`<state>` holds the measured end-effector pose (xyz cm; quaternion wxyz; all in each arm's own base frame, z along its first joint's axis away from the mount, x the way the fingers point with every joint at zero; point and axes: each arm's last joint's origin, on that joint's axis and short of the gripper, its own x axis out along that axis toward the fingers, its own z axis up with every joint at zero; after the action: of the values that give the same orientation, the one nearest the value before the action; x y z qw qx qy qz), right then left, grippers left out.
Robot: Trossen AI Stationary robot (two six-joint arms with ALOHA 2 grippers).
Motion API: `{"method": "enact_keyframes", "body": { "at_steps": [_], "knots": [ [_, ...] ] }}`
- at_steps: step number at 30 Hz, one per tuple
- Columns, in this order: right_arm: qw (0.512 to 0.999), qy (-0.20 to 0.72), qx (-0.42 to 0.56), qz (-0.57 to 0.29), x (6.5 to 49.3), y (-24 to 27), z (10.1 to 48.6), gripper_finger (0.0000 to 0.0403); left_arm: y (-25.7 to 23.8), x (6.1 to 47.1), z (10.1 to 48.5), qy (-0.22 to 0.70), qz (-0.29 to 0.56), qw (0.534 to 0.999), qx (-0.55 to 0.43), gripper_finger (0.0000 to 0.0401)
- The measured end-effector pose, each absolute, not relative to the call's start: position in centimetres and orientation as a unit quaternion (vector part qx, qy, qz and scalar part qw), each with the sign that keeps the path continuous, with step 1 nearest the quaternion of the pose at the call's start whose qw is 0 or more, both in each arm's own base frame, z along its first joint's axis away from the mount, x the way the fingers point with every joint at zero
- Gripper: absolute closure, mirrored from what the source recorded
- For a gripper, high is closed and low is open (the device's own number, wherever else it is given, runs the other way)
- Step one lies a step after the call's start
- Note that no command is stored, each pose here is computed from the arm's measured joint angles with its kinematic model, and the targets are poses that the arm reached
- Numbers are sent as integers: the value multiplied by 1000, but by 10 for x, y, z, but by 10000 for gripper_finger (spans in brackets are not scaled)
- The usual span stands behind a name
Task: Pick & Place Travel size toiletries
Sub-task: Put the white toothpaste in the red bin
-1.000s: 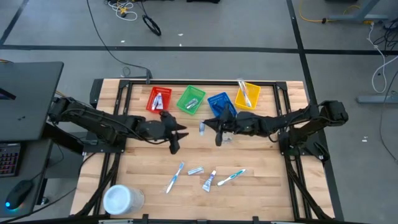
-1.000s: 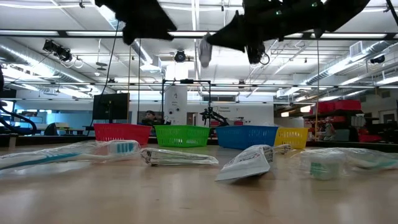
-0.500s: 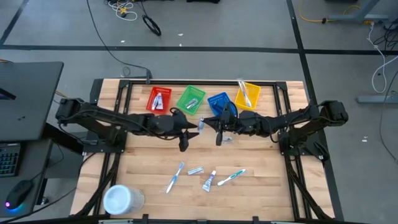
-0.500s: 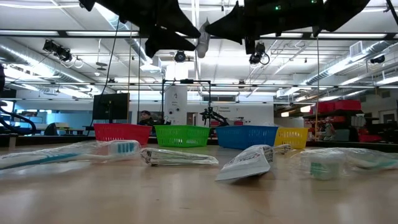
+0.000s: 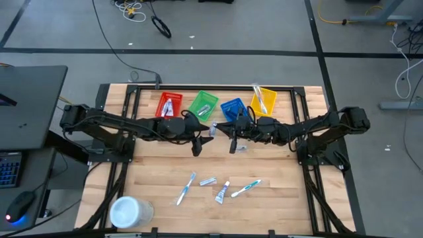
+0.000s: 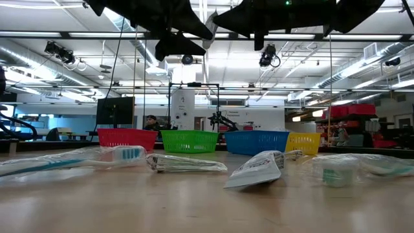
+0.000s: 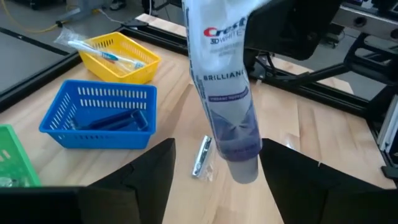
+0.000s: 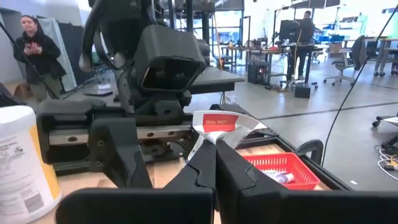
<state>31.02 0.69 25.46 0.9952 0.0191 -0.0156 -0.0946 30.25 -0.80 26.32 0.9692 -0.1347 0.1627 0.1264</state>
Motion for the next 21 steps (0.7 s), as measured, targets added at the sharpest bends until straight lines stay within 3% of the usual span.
{"method": "enact_keyframes", "body": {
  "at_steps": [6, 21],
  "knots": [
    [994, -48, 16, -98, 310, 5, 261, 403, -7, 303, 263, 165, 122, 971, -119, 178],
    [994, -41, 7, -99, 310, 4, 260, 403, -7, 304, 267, 147, 108, 976, -122, 289]
  ]
}}
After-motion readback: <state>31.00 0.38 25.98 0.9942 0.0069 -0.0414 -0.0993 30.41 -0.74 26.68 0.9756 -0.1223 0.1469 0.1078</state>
